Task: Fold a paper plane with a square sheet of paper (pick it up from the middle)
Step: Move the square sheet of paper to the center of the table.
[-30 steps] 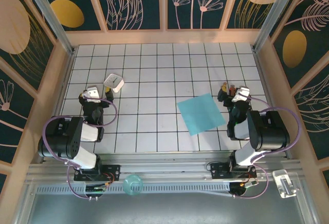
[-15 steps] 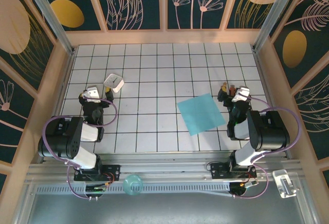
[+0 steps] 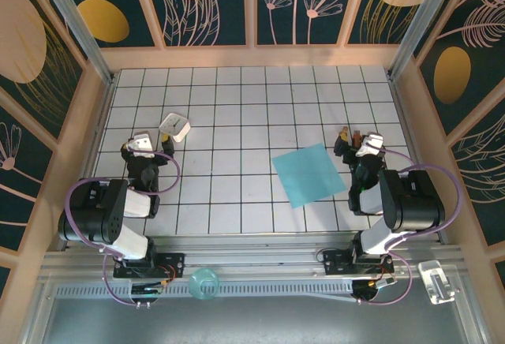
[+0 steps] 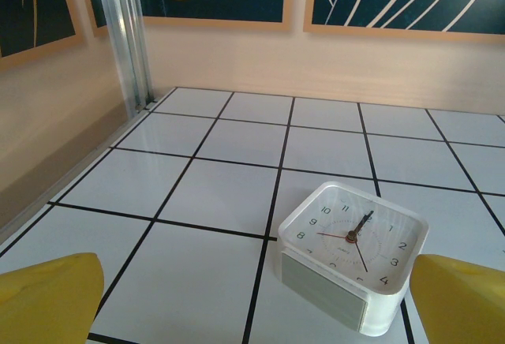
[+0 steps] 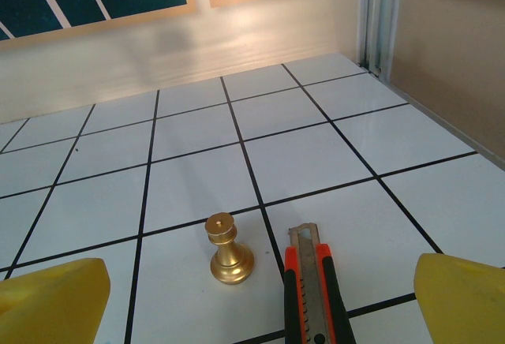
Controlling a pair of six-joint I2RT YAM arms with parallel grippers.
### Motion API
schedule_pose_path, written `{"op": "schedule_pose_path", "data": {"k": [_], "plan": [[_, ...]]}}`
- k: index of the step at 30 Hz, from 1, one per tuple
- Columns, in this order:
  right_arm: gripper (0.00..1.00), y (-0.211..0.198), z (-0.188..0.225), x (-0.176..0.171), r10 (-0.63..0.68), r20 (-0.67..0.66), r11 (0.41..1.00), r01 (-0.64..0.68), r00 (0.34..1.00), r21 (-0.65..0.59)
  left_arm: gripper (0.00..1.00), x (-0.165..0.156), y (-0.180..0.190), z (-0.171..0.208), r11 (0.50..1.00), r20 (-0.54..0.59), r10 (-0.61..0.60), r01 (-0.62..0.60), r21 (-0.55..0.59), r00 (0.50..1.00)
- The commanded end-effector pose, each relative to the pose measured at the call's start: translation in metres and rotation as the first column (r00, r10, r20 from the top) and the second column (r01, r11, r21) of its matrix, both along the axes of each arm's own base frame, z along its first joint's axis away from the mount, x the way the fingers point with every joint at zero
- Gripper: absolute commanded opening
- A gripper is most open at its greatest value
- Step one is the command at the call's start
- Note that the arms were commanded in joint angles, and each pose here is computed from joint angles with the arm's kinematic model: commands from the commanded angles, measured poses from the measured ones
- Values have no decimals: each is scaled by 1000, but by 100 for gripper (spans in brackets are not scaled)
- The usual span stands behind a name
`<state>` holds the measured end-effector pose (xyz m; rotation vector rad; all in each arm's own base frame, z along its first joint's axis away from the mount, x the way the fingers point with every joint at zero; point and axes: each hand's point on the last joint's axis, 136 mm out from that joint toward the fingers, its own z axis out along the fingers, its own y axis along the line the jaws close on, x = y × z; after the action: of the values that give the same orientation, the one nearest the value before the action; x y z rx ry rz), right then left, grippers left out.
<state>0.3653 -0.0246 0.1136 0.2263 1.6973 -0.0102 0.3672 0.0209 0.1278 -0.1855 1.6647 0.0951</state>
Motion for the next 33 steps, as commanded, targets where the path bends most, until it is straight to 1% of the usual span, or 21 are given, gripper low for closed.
{"op": "schedule_pose_path", "data": {"k": [1,12,15,16,18,19,21,22,23,25,27,28,30,31,33], "plan": [[99,-2,16,4,-14,60,1000,15,998,-19,99,5,0,11,1000,35,-7,7,1,999],[99,-2,16,5,-15,61,1000,16,998,-19,99,5,1,12,1000,37,-5,5,2,999],[99,-2,17,4,-15,63,1000,17,998,-19,99,0,10,14,999,55,50,-50,-15,997],[99,-5,21,2,-45,79,999,47,996,-24,99,-2,13,16,998,67,68,-67,-21,995],[99,2,28,-4,-13,99,999,17,995,-37,99,-5,14,23,997,76,76,-75,-26,994],[99,0,36,-7,-44,122,997,50,992,-52,99,-6,14,27,997,70,75,-73,-24,995],[99,0,54,-10,-90,127,992,100,988,-73,99,-11,25,43,989,68,144,-141,-51,987],[99,-3,63,-11,-121,124,990,129,985,-57,99,-14,33,52,978,79,195,-188,-91,978],[99,-10,72,-10,-169,122,985,171,978,-4,99,-16,33,59,975,85,200,-190,-113,976],[99,-24,82,-9,-246,44,967,241,968,87,99,-14,17,69,987,88,103,-91,-136,991],[99,-25,86,-14,-248,-5,959,246,969,140,99,-11,1,77,983,95,16,2,-183,995],[99,-18,90,-16,-211,-6,960,208,977,189,99,-9,-6,82,978,95,-22,41,-206,995],[96,12,96,-20,-57,1,962,55,998,267,99,-4,-19,86,956,84,-89,109,-273,992],[95,30,94,-23,8,-22,952,-1,1000,306,99,-2,-31,88,938,80,-145,163,-306,986],[93,72,80,-29,128,-120,946,-85,985,313,99,2,-51,92,899,73,-215,227,-373,974]]}}
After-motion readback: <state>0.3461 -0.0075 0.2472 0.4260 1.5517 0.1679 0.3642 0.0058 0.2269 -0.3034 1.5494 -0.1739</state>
